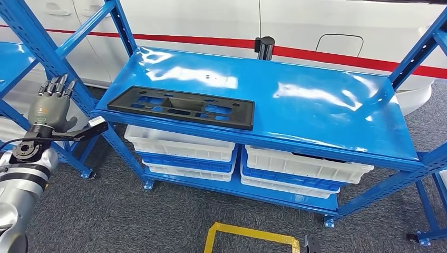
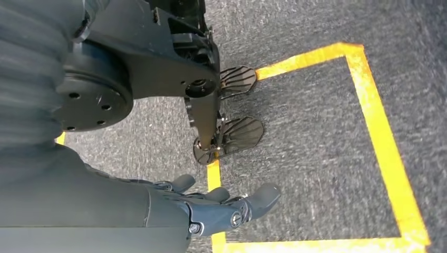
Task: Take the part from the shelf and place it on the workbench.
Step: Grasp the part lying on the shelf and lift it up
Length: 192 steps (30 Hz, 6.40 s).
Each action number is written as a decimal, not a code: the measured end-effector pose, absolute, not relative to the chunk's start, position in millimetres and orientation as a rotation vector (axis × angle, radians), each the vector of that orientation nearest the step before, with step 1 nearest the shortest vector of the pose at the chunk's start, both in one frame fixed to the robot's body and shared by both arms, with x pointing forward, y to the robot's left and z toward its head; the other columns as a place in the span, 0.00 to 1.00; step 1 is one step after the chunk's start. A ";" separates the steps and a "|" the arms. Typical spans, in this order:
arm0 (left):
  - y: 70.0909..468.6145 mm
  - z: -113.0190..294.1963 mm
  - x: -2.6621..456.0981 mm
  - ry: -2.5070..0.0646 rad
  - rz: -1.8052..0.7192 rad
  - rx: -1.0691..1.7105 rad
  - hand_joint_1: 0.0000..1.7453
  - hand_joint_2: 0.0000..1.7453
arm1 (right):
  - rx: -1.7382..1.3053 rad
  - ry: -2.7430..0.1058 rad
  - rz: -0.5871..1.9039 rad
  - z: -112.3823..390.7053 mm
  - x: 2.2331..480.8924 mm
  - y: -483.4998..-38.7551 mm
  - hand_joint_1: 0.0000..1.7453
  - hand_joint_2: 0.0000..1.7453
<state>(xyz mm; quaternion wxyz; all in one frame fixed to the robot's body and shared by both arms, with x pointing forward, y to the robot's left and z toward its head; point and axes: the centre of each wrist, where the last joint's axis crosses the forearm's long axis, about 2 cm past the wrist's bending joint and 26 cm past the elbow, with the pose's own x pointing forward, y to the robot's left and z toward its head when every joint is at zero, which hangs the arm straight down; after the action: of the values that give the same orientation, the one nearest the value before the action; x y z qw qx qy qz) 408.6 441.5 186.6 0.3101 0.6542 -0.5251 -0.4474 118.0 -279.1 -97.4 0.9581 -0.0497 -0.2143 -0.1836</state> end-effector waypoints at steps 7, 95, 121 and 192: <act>417.9 179.5 419.9 -1.382 -1.245 1.711 0.00 1.00 | -0.084 -0.451 -0.353 -95.1 126.2 -275.3 0.00 1.00; 266.7 166.8 430.7 -1.684 -1.284 1.550 0.00 1.00 | -0.110 -0.486 -0.266 -90.7 142.2 -287.2 0.00 1.00; 257.6 167.7 435.2 -1.674 -1.282 1.513 0.00 1.00 | -0.106 -0.493 -0.247 -89.1 147.2 -286.6 0.00 1.00; 277.8 172.7 444.8 -1.604 -1.355 1.543 1.00 0.00 | -0.095 -0.548 -0.221 -86.9 154.2 -299.1 0.00 1.00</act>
<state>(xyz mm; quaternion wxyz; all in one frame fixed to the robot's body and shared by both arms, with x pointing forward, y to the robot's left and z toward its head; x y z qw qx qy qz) 444.8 277.8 172.7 0.2648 0.5709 -0.5937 -0.5015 154.2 -299.1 -86.9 0.9556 -0.0470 -0.2698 -0.1089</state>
